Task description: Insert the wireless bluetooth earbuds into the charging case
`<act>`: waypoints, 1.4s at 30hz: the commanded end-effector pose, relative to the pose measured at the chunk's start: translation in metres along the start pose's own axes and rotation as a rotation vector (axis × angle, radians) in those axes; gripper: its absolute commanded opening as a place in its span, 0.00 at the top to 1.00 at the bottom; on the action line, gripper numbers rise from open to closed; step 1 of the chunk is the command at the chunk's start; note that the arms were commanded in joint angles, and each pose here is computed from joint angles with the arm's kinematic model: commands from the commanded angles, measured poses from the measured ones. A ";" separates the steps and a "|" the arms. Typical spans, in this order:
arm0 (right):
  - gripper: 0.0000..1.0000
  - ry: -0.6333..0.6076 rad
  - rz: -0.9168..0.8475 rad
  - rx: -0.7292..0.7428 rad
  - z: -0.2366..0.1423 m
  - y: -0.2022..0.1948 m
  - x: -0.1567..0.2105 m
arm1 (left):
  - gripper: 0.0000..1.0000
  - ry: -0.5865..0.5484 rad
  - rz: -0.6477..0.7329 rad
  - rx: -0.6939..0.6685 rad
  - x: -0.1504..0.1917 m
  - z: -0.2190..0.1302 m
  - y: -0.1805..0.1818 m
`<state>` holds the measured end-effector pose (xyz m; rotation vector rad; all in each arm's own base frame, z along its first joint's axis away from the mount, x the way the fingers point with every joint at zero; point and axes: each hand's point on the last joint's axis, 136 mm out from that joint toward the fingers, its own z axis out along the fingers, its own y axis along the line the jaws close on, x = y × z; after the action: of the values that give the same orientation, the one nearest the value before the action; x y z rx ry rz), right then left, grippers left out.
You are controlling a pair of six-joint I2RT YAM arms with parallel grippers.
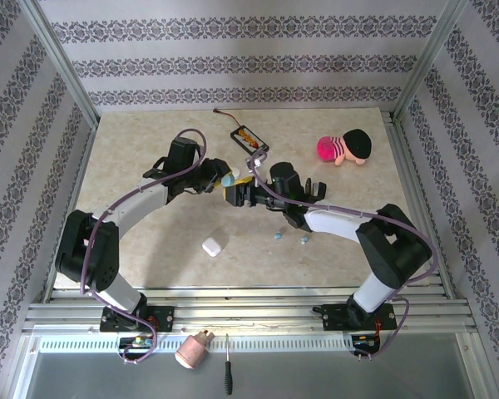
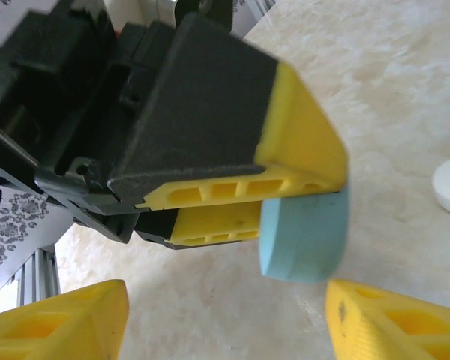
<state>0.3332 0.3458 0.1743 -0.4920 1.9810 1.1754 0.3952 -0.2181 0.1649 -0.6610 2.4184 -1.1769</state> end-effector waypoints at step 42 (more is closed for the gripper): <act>0.82 -0.107 0.127 -0.072 -0.044 -0.005 -0.056 | 0.00 -0.320 0.399 0.271 -0.026 -0.050 -0.077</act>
<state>0.3650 0.3110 0.2073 -0.3321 1.9355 1.2567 0.3998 -0.2195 0.2047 -0.4633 2.2136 -1.1896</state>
